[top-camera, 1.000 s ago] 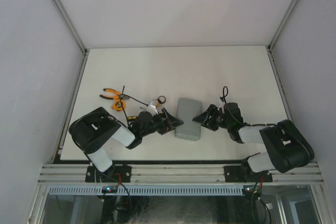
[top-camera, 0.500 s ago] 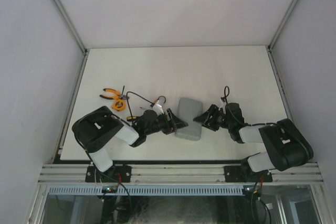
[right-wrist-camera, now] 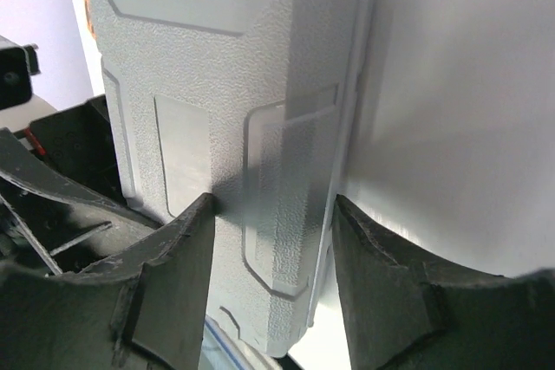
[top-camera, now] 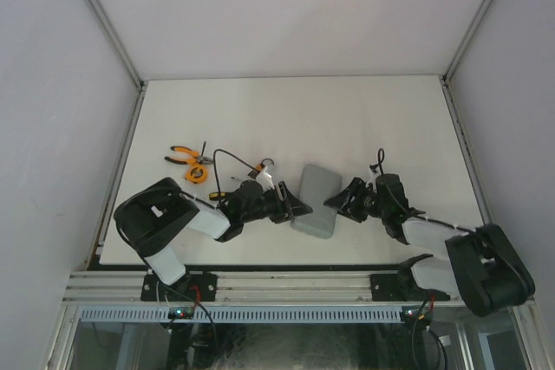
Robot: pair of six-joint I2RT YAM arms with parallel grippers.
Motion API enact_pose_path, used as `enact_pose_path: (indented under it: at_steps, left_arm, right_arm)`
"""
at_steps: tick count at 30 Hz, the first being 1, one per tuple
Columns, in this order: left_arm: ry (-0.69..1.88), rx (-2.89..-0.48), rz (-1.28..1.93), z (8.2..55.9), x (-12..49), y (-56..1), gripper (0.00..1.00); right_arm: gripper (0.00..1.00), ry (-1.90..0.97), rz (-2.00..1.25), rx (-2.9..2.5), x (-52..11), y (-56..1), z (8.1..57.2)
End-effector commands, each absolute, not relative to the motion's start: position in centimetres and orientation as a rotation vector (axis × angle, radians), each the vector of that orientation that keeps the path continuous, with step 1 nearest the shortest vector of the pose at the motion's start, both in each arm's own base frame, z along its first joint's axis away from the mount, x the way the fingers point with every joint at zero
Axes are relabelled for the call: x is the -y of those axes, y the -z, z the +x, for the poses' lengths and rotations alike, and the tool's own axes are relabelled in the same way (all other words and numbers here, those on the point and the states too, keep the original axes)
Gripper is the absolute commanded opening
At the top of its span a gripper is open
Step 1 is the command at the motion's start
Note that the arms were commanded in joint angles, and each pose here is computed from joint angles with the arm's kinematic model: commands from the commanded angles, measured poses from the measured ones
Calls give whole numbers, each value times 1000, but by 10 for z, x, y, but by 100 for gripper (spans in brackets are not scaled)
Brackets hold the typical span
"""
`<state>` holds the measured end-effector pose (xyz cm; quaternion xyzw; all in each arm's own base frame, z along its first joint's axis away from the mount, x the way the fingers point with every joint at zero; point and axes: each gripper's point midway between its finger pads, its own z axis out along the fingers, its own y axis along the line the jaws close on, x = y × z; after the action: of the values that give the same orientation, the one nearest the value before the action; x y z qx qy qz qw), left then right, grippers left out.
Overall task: Sort the tools into containers
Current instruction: Open the storage box at the center of the board.
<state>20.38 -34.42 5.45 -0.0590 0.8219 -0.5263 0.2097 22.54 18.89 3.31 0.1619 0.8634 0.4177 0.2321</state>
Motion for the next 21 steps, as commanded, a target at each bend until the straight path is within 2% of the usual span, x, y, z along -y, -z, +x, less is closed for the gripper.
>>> enact_pose_path:
  at_steps: [1,6,9,11,15,21]
  left_arm:
    - [1409,-2193,-63,218,346,-87,29]
    - [1233,-2235,2,222,331,-89,17]
    - [1125,-2262,34,224,320,-87,9]
    - [1047,-2299,57,223,312,-82,5]
    - [865,-2350,126,224,296,-81,2]
    - [677,-2358,228,224,276,-89,2]
  right_arm:
    - [24,-891,522,-2486,-154,-9,202]
    - [45,-810,517,-2352,-134,-45,211]
    - [61,-757,530,-2305,-120,-60,212]
    - [67,-739,536,-2278,-114,-68,211]
    - [74,-739,563,-2238,-107,-76,210]
    - [76,-744,591,-2210,-100,-81,214]
